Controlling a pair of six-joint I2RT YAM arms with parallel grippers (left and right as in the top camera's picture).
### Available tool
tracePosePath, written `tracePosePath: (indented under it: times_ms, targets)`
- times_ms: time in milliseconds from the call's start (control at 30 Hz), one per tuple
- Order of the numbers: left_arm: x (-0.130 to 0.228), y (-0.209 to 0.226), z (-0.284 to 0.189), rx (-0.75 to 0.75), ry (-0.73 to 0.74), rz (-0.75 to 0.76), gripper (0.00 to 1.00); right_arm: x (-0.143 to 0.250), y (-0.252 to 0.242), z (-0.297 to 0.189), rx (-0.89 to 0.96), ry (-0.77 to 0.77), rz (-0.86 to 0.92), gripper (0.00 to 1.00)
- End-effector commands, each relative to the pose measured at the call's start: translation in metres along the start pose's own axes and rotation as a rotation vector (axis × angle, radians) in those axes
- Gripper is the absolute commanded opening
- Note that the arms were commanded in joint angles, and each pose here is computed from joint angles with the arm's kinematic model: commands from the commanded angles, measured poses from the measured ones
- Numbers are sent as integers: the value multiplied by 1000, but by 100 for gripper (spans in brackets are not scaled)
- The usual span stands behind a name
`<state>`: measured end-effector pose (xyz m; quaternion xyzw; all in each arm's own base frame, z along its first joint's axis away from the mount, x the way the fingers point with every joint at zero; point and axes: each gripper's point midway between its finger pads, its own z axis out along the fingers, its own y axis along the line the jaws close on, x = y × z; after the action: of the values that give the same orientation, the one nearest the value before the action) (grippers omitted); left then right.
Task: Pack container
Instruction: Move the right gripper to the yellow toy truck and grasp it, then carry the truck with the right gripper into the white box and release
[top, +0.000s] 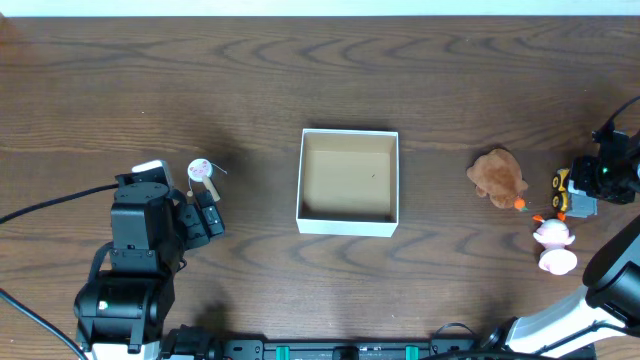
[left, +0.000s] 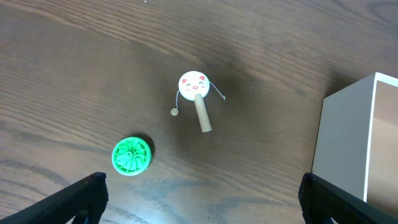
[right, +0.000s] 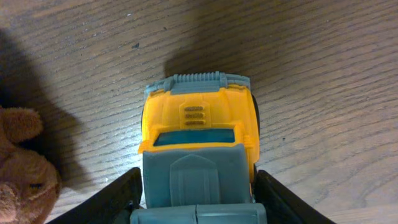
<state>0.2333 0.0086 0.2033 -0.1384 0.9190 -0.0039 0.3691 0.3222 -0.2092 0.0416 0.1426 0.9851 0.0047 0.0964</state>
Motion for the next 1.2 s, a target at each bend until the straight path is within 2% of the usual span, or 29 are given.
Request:
tracePosePath:
  times_ms: [0, 267, 567, 633, 767, 900, 1000, 1167]
  targets:
    - [-6, 0, -4, 0, -17, -15, 98, 2, 1, 3, -12, 6, 20, 57]
    - [-6, 0, -4, 0, -17, -15, 98, 1, 1, 3, -11, 5, 43, 52]
    - [-6, 0, -5, 1, -17, -15, 98, 1, 1, 2, -10, 1, 66, 41]
    - [-6, 0, -5, 1, -17, -15, 98, 0, 1, 1, -9, -2, 69, 35]
    - [-6, 0, -5, 1, -17, -15, 98, -6, 3, -8, -2, -32, 90, 30]
    - [-6, 0, -5, 1, -17, -15, 98, -17, 12, -30, 9, -97, 83, 20]
    - [-6, 0, -5, 1, -17, -15, 98, -29, 26, -58, 9, -176, 99, 2]
    - [-5, 0, -5, 0, -16, -15, 98, -46, 82, -128, -33, -366, 14, 1]
